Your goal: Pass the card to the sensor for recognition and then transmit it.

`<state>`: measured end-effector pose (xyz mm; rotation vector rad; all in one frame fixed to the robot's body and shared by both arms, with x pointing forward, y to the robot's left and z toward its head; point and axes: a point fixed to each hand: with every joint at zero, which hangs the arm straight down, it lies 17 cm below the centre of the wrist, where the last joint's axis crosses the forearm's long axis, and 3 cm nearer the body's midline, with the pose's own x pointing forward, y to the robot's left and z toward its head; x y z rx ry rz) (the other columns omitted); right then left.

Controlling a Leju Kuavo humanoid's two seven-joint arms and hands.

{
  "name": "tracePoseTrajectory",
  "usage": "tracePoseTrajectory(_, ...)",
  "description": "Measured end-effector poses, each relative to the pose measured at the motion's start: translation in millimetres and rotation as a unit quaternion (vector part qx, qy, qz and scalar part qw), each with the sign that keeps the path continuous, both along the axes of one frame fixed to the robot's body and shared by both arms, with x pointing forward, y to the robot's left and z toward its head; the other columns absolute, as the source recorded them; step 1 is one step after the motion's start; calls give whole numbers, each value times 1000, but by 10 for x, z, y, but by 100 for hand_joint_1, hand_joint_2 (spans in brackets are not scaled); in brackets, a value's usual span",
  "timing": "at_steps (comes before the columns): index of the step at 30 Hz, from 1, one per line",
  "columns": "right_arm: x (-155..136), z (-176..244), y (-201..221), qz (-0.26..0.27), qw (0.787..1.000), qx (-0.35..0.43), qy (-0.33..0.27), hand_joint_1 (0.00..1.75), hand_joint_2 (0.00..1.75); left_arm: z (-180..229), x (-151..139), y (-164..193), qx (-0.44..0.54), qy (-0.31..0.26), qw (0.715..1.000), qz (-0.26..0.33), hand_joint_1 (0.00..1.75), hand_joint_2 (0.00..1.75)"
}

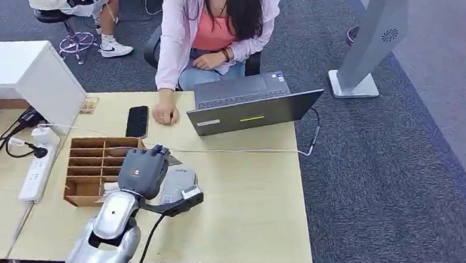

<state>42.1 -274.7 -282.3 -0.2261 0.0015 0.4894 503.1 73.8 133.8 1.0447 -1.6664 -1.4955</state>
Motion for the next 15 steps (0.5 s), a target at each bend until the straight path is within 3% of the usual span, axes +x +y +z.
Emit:
tracePoseTrajectory(10,-6,0,2,0,1000,0,1,0,175,-270,66,80,25,43,999,10,175,175)
tracePoseTrajectory(15,-8,0,3,-1,1000,0,1,0,175,-530,51,100,44,99,994,7,175,175)
